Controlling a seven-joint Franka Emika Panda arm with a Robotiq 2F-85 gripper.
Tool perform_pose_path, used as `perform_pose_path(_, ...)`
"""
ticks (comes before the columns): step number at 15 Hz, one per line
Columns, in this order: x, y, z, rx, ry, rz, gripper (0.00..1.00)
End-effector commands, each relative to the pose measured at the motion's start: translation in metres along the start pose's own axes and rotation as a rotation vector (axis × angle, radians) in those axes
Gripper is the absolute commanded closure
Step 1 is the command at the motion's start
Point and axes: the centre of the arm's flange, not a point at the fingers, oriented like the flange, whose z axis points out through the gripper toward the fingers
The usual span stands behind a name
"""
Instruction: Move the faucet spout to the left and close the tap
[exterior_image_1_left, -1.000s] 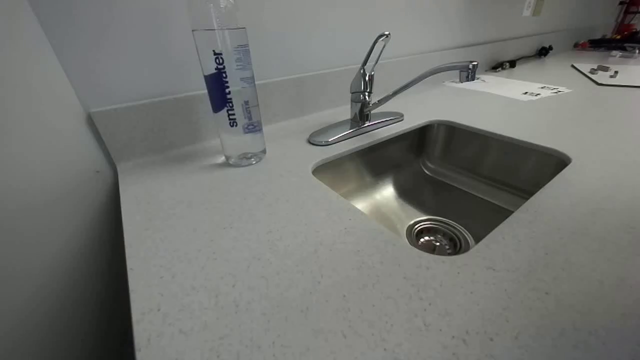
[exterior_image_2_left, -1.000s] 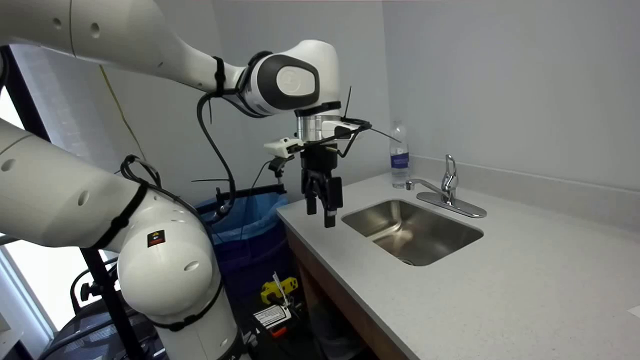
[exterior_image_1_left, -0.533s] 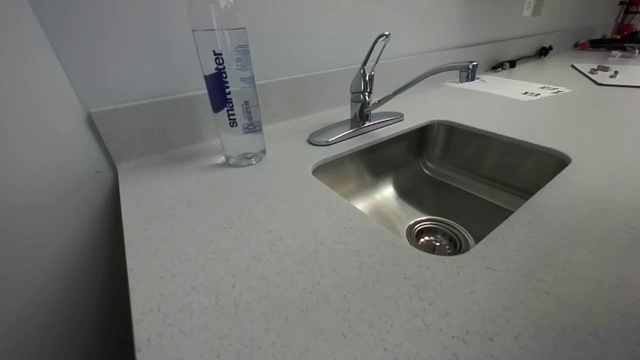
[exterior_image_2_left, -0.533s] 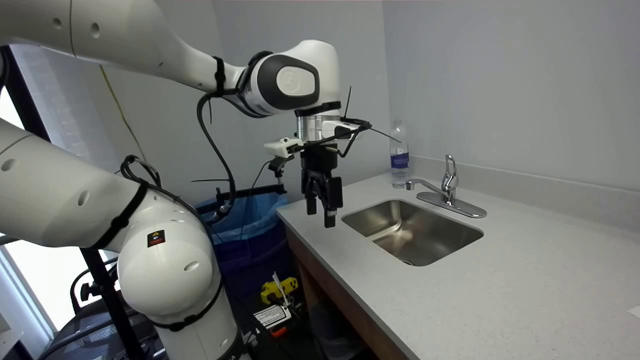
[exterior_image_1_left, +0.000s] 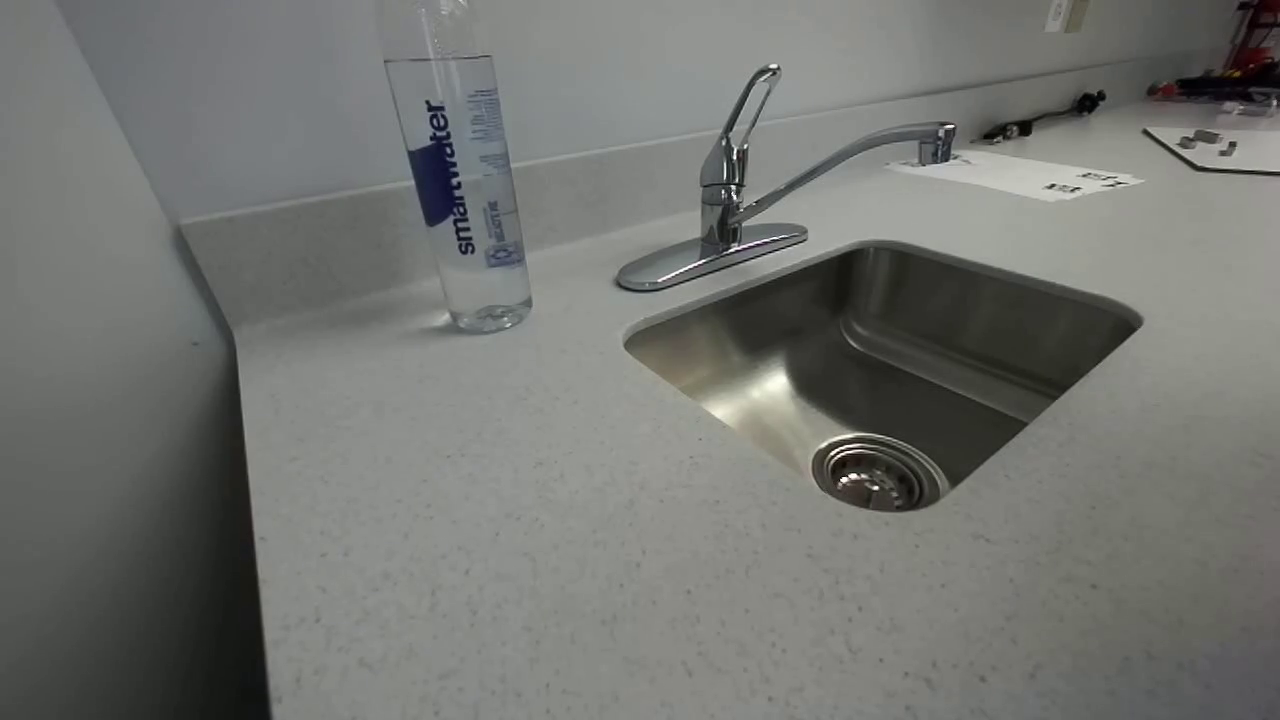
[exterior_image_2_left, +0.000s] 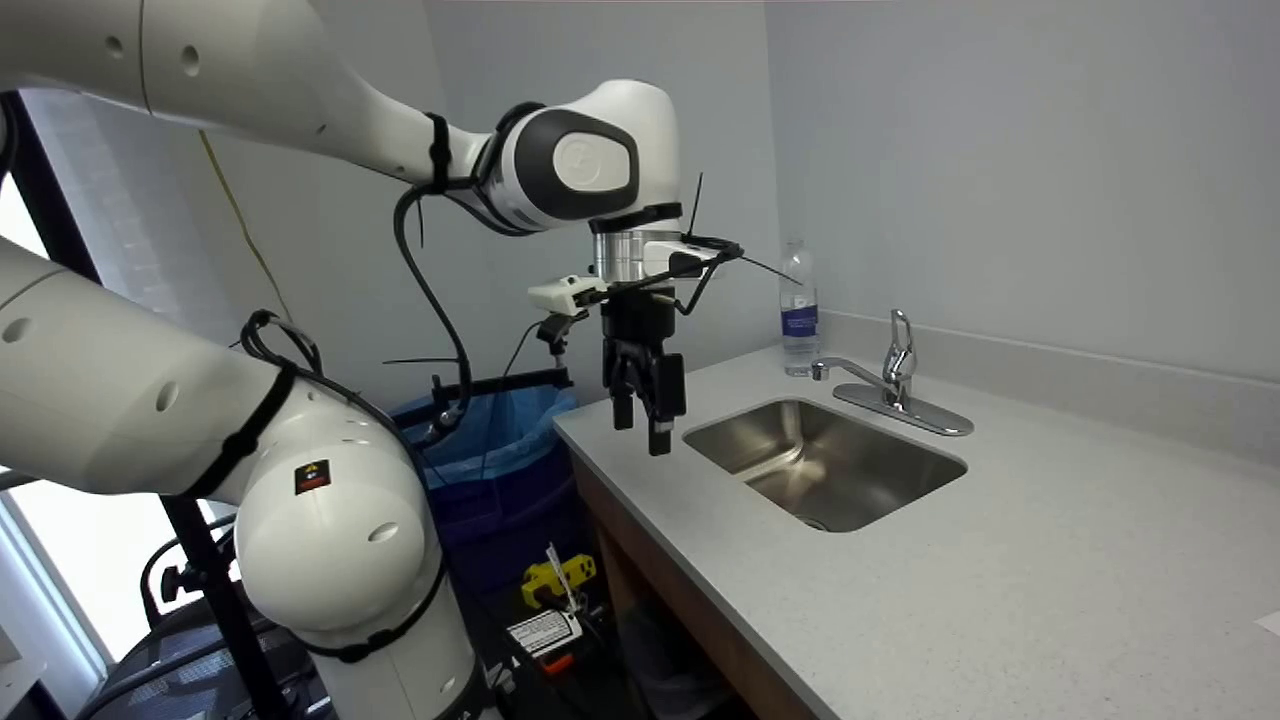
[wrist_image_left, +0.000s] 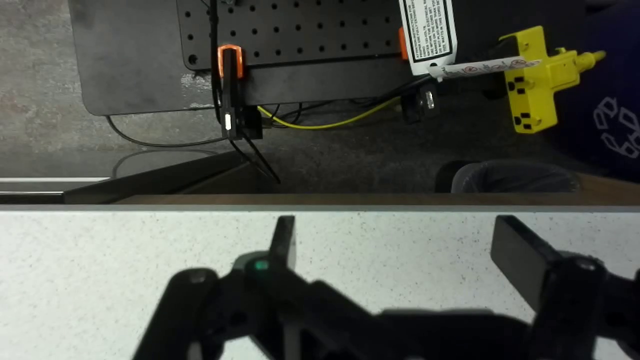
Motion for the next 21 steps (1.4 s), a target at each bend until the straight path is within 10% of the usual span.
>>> perform_pose_path(1,0.000,0.000,0.000,0.000,0.000,0.000,0.00)
perform_pose_path(21,0.123,-0.020,-0.056,0.099,0.280,0.016,0.00)
